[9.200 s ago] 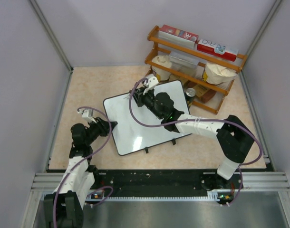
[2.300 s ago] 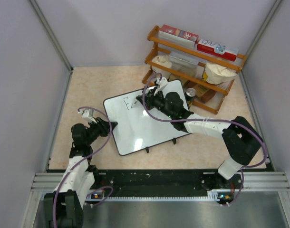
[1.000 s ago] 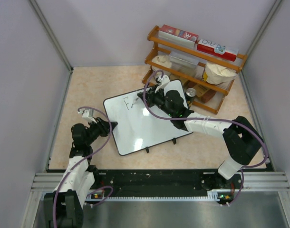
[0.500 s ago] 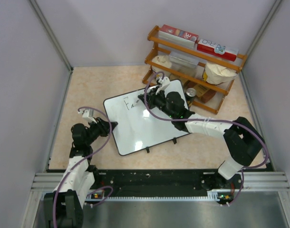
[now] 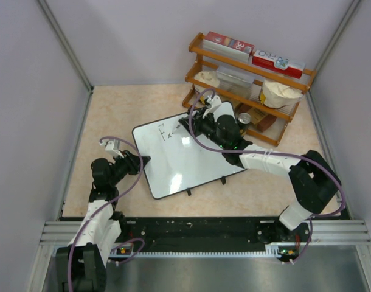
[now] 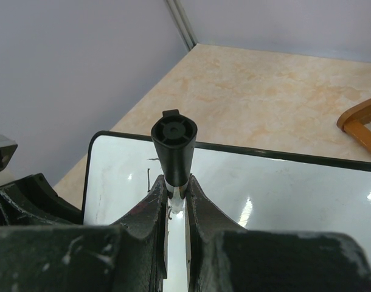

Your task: Write a sentence on the whiteboard

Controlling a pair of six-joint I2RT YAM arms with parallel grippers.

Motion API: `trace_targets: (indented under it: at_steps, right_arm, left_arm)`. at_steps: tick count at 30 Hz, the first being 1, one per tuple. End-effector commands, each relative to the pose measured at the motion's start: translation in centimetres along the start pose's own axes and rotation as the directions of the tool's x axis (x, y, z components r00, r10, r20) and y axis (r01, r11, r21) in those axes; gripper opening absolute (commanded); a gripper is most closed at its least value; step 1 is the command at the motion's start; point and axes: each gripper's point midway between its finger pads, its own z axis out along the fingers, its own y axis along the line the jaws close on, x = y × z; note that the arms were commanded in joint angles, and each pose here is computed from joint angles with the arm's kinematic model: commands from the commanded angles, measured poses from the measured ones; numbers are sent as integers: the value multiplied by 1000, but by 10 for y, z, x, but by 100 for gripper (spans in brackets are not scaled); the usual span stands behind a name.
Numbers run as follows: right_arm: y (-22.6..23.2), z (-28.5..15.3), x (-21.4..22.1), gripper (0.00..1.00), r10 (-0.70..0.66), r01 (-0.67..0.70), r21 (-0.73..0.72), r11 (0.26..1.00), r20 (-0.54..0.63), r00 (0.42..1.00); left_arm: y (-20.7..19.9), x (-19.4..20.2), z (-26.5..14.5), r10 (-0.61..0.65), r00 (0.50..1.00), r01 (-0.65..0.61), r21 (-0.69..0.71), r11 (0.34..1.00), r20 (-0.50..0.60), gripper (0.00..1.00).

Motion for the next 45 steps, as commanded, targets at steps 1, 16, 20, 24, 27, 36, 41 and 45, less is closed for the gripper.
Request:
trace_targets:
  at_steps: [1,16,20,24,27,36,41,45]
  right_arm:
    - [13,6,-35,0,-5,8,-37,999,74,997]
    - [5,5,-36,0,-10,11,-10,1000,86,996]
    - [4,9,-40,0,-20,20,-6,1000,89,996]
    - [3,12,-38,0,-23,23,-5,1000,89,996]
    - [2,14,-36,0,-26,26,-1,1000,87,996]
    - [-16,14,-9,0,-65,64,46,997,33,997]
    - [-20,9,-1,0,-72,71,53,996,12,997]
    - [-22,3,6,0,-71,71,58,996,-2,997]
  left_arm:
    - [7,-7,1,80,996,-79,-22,997,34,0]
    - [7,-7,1,80,996,-79,-21,997,34,0]
    - [7,-6,2,79,996,-79,-19,997,31,0]
    - [7,-6,2,79,996,-79,-19,997,31,0]
    - [7,-7,1,80,996,-79,-20,997,33,0]
    - [6,-6,1,80,996,-79,-19,997,33,0]
    - [7,-6,2,79,996,-79,-19,997,31,0]
    - [7,-6,2,78,996,-77,-21,997,32,0]
